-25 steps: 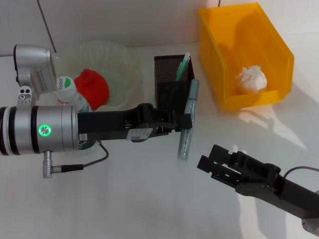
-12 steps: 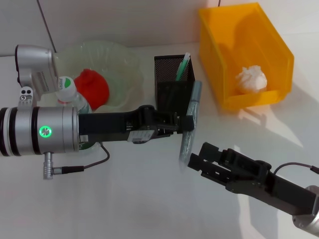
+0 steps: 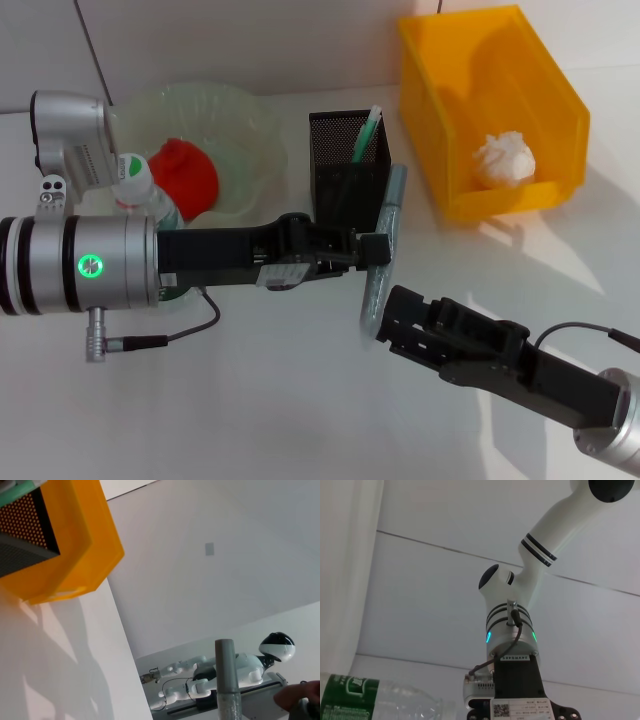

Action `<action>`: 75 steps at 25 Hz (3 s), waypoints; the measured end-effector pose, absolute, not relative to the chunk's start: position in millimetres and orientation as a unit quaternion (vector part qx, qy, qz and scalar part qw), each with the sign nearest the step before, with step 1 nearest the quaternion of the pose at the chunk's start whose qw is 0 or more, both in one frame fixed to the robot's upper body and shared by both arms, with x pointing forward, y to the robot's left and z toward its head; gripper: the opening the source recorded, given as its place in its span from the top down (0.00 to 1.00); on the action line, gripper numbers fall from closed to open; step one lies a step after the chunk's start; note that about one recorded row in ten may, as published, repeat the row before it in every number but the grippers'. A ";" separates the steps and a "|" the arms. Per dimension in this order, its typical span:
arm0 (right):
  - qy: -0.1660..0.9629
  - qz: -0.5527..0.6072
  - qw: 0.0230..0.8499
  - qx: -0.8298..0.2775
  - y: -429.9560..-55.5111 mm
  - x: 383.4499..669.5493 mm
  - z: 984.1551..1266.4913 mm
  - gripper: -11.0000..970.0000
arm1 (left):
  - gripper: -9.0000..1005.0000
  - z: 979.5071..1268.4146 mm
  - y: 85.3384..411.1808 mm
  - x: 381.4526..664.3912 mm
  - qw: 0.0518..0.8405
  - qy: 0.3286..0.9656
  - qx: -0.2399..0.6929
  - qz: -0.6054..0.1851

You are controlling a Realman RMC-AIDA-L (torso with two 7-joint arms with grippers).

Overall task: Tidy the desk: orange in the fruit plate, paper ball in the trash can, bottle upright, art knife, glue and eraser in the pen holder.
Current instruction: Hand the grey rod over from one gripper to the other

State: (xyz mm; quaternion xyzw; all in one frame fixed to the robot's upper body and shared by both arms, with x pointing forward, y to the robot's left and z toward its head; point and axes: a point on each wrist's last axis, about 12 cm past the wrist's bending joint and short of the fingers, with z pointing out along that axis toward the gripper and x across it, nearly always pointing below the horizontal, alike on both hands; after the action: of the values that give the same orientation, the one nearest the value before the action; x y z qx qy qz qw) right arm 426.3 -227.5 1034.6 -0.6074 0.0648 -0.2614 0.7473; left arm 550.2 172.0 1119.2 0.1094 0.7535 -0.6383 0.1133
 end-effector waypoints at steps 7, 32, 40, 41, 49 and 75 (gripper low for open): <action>0.064 -0.266 0.741 -0.613 -223.2 427.3 1032.2 0.28 | 0.87 1119.5 172.0 549.8 0.112 0.752 0.111 -0.640; 0.059 -0.273 0.738 -0.614 -217.2 429.9 1031.9 0.65 | 0.87 1120.0 171.3 549.1 0.110 0.750 0.112 -0.642; 0.056 -0.276 0.737 -0.615 -216.9 430.1 1032.0 0.70 | 0.87 1120.1 171.1 548.9 0.112 0.748 0.112 -0.645; 0.054 -0.277 0.736 -0.615 -216.9 430.0 1031.9 0.70 | 0.87 1120.1 171.1 548.8 0.112 0.748 0.112 -0.645; 0.050 -0.282 0.735 -0.615 -216.7 429.7 1031.9 0.81 | 0.87 1119.8 170.9 548.7 0.111 0.747 0.111 -0.646; 0.060 -0.295 0.741 -0.601 -217.3 425.5 1033.2 0.85 | 0.62 1123.7 172.5 548.6 0.131 0.732 0.118 -0.658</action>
State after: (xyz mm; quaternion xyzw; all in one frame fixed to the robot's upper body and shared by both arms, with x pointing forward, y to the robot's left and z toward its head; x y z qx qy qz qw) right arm 425.5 -217.3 1033.2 -0.6006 0.0603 -0.2953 0.7405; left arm 548.6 172.5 1123.7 0.1178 0.7323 -0.6579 0.1310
